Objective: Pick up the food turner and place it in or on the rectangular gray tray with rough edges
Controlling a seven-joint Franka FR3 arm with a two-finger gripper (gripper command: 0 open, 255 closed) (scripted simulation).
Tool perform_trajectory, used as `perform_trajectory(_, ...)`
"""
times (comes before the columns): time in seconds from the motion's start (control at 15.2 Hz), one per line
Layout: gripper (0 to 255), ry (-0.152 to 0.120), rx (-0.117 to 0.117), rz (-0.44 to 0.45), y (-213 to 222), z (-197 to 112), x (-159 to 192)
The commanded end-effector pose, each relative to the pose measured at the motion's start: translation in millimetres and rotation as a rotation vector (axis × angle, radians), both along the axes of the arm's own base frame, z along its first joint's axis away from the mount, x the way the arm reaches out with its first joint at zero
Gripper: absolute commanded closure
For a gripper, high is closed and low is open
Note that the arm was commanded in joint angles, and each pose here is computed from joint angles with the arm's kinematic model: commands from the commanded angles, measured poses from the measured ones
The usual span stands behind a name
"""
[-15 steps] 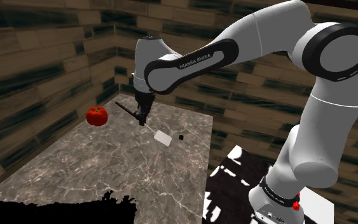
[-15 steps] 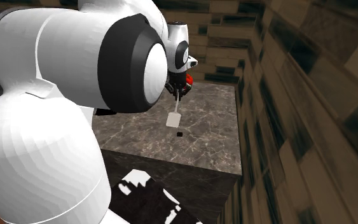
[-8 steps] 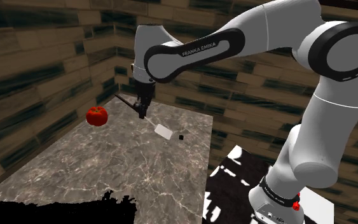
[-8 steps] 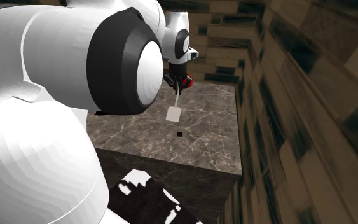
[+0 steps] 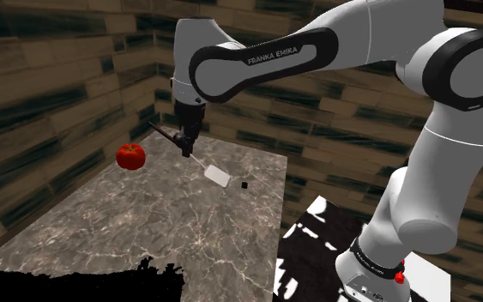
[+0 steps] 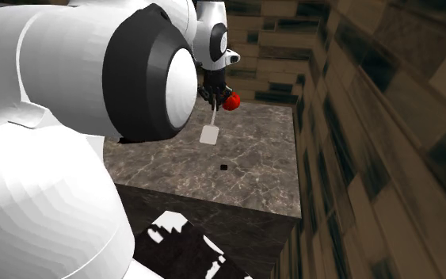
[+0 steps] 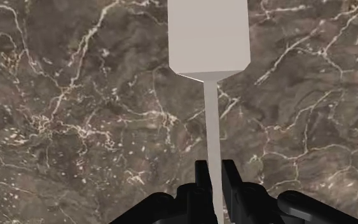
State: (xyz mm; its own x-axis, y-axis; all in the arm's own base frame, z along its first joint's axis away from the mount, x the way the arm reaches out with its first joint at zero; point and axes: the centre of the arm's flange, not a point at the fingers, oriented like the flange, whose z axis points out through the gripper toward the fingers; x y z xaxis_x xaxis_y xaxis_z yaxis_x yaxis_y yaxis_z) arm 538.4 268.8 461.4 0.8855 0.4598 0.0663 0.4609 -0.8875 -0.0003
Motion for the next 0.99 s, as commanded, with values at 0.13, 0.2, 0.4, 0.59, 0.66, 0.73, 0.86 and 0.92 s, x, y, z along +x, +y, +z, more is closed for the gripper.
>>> perform_trajectory(0.13, 255, 0.0, 0.0, -0.001, 48.3, 1.3, -17.5)
perform_trajectory(0.2, 255, 0.0, 0.0, -0.001, 60.7, 1.7, -21.9)
perform_trajectory(0.4, 255, 0.0, 0.0, -0.001, 98.0, 3.0, -35.2)
perform_trajectory(0.59, 255, 0.0, 0.0, -0.001, 135.3, 4.3, -48.4)
perform_trajectory(0.66, 255, 0.0, 0.0, -0.001, 147.7, 4.8, -52.8)
perform_trajectory(0.73, 255, 0.0, 0.0, -0.001, 160.2, 5.2, -57.2)
perform_trajectory(0.86, 255, 0.0, 0.0, -0.001, 185.0, 6.1, -66.1)
perform_trajectory(0.92, 255, 0.0, 0.0, -0.001, 197.5, 6.5, -70.5)
